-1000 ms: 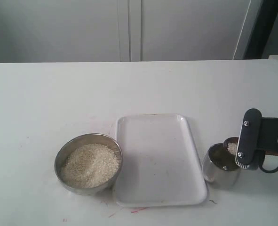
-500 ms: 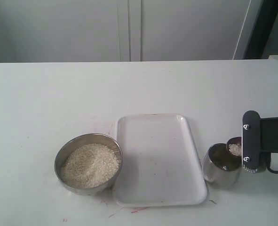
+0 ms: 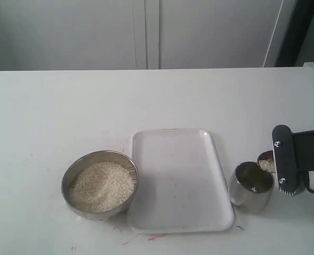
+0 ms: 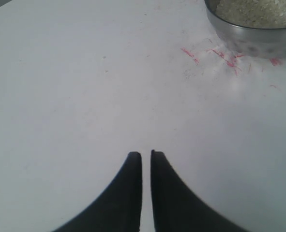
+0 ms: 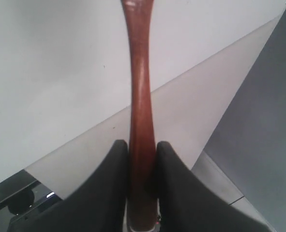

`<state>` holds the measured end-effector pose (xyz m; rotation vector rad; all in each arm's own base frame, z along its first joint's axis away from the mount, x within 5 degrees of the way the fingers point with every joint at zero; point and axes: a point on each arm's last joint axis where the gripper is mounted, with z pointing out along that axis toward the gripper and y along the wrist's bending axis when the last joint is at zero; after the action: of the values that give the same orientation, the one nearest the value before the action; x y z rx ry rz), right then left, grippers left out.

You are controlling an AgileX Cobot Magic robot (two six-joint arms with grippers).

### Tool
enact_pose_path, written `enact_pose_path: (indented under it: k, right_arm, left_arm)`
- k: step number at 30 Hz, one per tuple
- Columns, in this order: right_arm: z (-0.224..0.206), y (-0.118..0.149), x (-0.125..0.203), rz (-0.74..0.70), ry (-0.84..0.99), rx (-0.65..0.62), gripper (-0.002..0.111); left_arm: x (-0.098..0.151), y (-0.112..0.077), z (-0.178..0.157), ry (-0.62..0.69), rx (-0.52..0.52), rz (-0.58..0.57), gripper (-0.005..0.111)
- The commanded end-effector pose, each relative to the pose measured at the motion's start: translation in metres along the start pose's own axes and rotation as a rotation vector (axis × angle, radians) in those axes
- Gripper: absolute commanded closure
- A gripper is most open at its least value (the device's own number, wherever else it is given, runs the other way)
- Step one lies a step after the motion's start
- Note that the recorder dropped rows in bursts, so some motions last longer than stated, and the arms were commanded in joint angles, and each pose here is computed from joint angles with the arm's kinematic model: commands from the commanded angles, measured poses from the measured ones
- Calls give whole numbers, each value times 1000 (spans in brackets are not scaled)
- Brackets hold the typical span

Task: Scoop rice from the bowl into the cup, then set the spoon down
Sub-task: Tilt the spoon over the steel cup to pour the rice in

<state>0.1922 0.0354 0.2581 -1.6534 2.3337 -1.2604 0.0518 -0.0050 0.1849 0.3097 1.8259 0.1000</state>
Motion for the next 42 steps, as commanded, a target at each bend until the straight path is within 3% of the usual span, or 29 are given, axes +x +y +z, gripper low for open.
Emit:
enact_pose_path:
  k: [1, 15, 25, 33, 42]
  right_arm:
    - [4, 0, -5, -57, 25, 16, 108]
    - [8, -5, -11, -130, 63, 69, 108]
    - [-2, -12, -17, -247, 72, 211, 108]
    - [0, -7, -18, -259, 54, 149, 108]
    - [-8, -5, -24, -297, 29, 194, 108]
  left_arm:
    - [7, -2, 1, 53, 22, -8, 92]
    - [7, -2, 1, 53, 22, -8, 92]
    - [7, -2, 1, 53, 22, -8, 92]
    - [7, -2, 1, 53, 22, -8, 92]
    - [7, -2, 1, 53, 22, -8, 92]
